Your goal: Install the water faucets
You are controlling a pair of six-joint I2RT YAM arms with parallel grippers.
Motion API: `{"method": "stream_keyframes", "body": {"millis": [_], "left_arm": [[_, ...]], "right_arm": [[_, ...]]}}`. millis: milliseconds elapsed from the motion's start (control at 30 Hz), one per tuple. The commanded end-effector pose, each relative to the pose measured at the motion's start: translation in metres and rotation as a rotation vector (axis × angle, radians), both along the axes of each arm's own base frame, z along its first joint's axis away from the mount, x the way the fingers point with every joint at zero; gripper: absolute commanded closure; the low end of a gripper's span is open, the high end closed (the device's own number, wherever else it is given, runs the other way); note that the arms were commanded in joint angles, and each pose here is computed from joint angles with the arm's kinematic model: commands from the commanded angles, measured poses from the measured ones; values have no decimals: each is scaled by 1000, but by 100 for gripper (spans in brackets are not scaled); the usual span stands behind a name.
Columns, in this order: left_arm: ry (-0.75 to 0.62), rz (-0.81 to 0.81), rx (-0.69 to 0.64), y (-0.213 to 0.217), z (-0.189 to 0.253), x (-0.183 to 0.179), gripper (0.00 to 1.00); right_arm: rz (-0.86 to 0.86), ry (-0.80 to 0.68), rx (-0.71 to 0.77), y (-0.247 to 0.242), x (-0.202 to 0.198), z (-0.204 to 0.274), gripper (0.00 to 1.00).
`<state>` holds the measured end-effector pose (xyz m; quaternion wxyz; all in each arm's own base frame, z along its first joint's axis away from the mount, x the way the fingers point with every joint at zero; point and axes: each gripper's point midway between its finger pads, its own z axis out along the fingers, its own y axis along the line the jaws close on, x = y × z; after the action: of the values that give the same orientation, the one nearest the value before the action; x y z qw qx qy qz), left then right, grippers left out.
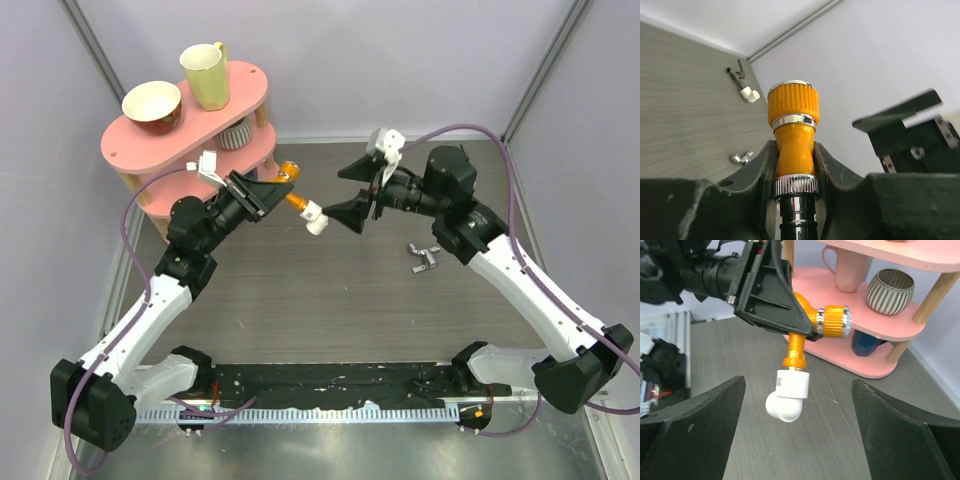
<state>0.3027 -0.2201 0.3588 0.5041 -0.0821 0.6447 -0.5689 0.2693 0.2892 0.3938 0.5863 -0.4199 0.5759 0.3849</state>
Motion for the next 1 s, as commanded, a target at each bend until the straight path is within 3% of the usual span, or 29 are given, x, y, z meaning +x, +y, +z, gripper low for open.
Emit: {"method": "stream_keyframes", "body": {"millis": [0,400,567,667,767,800,833,867,967], "left_arm": [[54,57,-61,8,19,6,100],[89,51,-94,6,22,10,100],[87,41,-109,4,26,9,100],[86,28,-115,3,27,8,100],[87,19,-119,1,26,8,100],[89,17,-121,1,25,8,100],[85,11,-122,0,25,8,100],[82,6,-122,-1,26,8,100],[38,-16,-113,-3,31,5,100]], "right_arm": [[-89,-232,-136,11,-1,-11,5],[-166,-412,-441,47,-8,-66,0],[-287,-462,-538,44,8,-83,0],[-308,-470,-549,45,13,-87,6],[-323,-475,-545,45,16,-86,24],[-314,-474,-539,47,15,-86,41],[-312,-473,-533,48,14,-85,51],[-310,-471,-525,49,14,-83,71],[-293,-440,-516,51,10,-79,92]]}}
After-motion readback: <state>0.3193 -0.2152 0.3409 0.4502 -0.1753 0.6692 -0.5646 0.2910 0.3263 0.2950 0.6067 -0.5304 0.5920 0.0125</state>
